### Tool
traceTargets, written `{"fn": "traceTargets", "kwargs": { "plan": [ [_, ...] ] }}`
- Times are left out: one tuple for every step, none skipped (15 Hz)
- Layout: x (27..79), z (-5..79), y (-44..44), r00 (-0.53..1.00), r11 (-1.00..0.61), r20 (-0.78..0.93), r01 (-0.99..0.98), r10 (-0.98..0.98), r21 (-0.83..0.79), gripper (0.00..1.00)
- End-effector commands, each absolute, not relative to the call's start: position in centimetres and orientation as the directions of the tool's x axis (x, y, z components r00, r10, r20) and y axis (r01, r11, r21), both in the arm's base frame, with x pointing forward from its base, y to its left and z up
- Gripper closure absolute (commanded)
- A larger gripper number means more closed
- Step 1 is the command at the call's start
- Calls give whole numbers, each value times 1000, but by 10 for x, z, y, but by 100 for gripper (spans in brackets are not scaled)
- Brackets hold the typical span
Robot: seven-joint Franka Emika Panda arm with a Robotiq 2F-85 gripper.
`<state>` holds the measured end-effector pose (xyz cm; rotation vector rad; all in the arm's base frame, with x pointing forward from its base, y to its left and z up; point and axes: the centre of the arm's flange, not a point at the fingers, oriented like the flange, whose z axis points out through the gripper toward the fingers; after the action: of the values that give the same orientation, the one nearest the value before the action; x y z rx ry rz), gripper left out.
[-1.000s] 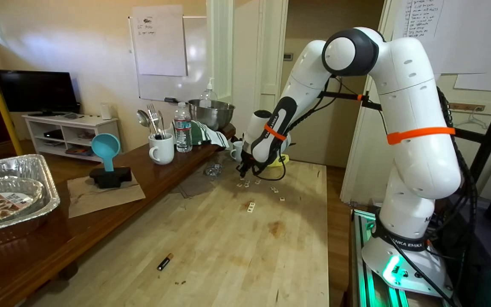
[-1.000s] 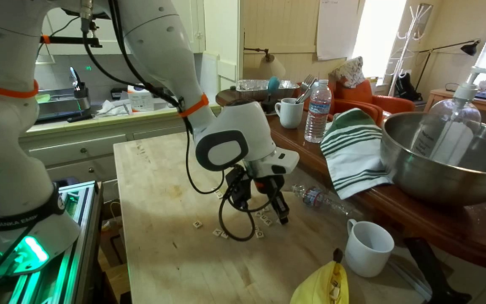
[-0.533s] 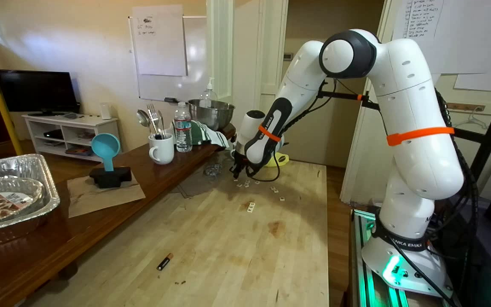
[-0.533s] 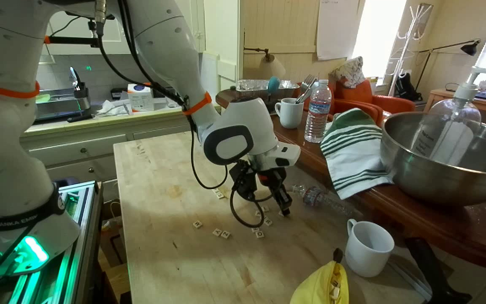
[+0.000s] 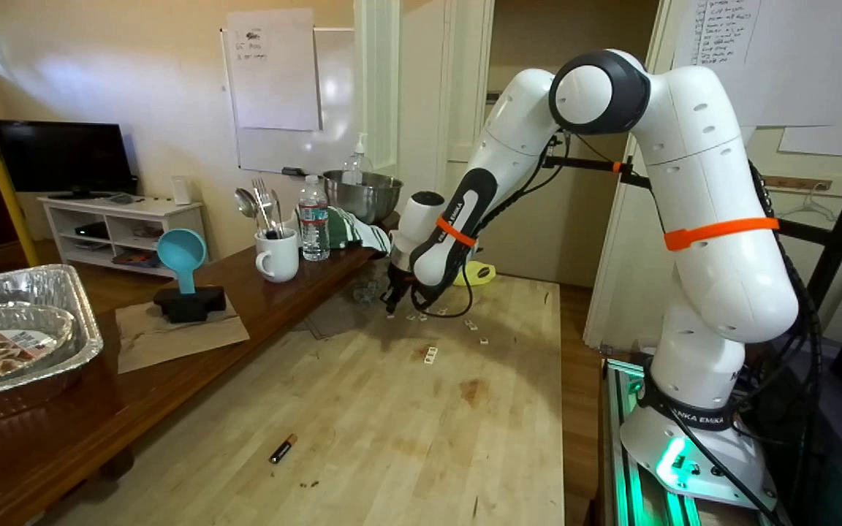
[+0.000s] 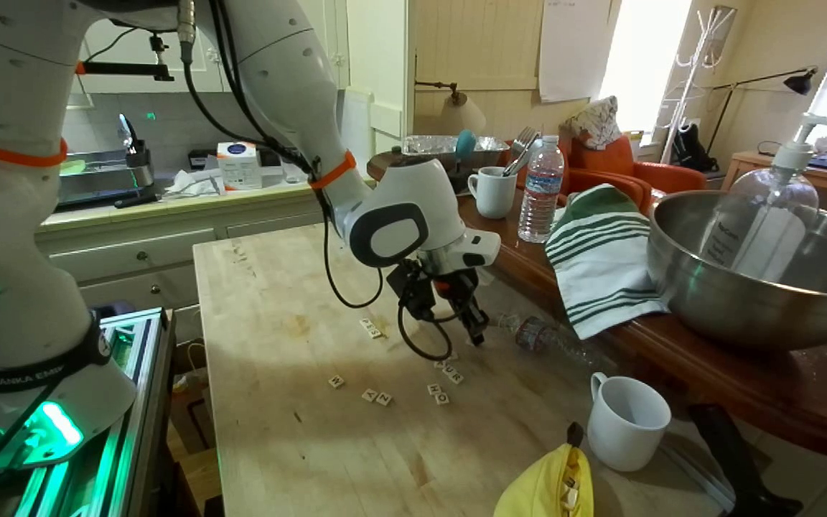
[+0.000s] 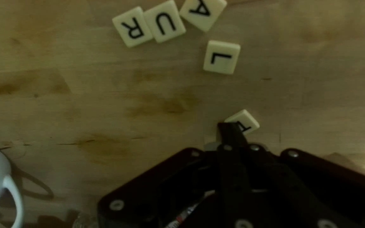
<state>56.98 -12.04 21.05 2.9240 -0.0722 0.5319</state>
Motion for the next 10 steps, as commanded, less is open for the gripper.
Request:
{"fn": "traceTargets", "kwargs": {
  "plan": [
    [554, 192, -96, 962, -991, 272, -59, -24, 121, 100],
    [551, 192, -93, 966, -992, 259, -54, -23, 115, 100],
    [547, 192, -89, 969, -993, 245, -50, -22, 108, 100],
    [543, 191, -86, 972, -993, 234, -50, -24, 103, 100],
    [538, 191, -84, 975, -994, 221, -48, -26, 96, 100],
    [533, 191, -82, 978, -995, 208, -50, -31, 91, 100],
    [528, 191, -80, 979, -995, 201, -50, -31, 91, 100],
    [523, 190, -78, 980, -995, 195, -49, -30, 91, 100],
    [516, 190, -77, 981, -995, 191, -46, -29, 85, 100],
    [511, 189, -76, 982, -995, 186, -48, -31, 84, 100]
  ]
}}
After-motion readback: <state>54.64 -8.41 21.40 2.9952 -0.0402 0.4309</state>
